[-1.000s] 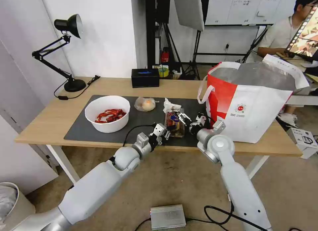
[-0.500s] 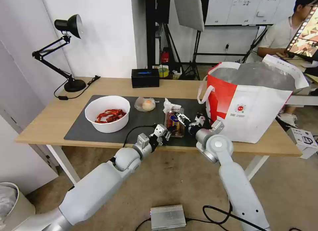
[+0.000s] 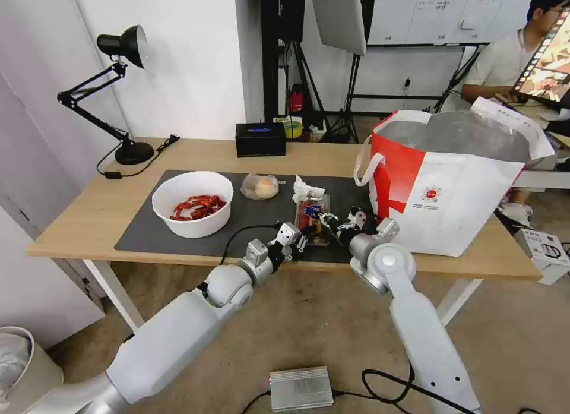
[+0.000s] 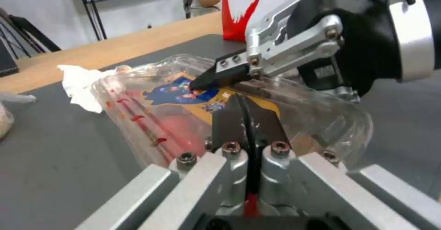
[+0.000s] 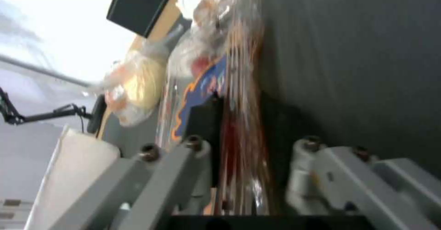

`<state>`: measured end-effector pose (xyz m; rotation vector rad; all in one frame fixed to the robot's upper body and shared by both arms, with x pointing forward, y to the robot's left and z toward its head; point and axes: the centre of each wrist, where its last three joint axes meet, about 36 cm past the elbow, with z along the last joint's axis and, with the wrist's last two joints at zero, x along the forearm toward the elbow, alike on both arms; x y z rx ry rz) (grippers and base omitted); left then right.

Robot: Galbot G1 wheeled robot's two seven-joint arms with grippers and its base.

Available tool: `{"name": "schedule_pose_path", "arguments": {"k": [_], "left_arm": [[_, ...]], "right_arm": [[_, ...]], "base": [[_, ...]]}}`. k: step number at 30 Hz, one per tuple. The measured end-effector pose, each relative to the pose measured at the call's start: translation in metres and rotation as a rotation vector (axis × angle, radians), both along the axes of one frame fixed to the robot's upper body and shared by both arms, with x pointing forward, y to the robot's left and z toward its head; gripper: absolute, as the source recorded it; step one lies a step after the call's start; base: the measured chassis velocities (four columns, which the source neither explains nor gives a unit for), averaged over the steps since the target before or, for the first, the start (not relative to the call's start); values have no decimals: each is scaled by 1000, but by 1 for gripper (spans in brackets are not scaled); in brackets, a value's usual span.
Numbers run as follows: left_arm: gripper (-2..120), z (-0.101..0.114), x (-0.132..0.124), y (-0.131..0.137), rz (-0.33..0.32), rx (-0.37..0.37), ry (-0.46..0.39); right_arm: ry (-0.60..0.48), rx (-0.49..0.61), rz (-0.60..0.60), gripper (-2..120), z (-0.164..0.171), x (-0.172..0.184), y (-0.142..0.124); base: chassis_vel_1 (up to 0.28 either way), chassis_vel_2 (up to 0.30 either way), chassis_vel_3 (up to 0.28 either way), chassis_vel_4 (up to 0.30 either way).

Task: Pick up the trash from the table and place it into the takeout bag.

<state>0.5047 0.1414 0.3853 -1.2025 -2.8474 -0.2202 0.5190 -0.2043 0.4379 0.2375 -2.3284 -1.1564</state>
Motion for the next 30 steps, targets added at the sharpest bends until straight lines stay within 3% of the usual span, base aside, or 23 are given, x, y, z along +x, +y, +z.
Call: {"name": "schedule_pose_path", "arguments": {"k": [3, 8, 18, 19, 30], "left_arm": [[0, 1, 0, 0, 2, -3, -3], [2, 5, 2, 1, 9, -26, -17], [44, 24, 3, 21, 67, -85, -64], [44, 24, 3, 21, 67, -85, -64], [86, 18, -34, 78, 218, -77, -67]], "right_arm": [[-4, 2, -1, 3, 1, 0, 0], [-6, 2, -2, 0, 1, 1, 1], [-22, -4, -19, 0, -2, -2, 9], [-22, -4, -19, 0, -2, -2, 9], [-77, -9, 3, 0, 11, -10, 18]], "base": [[0, 0, 0, 0], [0, 0, 0, 0], [0, 0, 0, 0], [0, 0, 0, 0], [0, 0, 0, 0]]}}
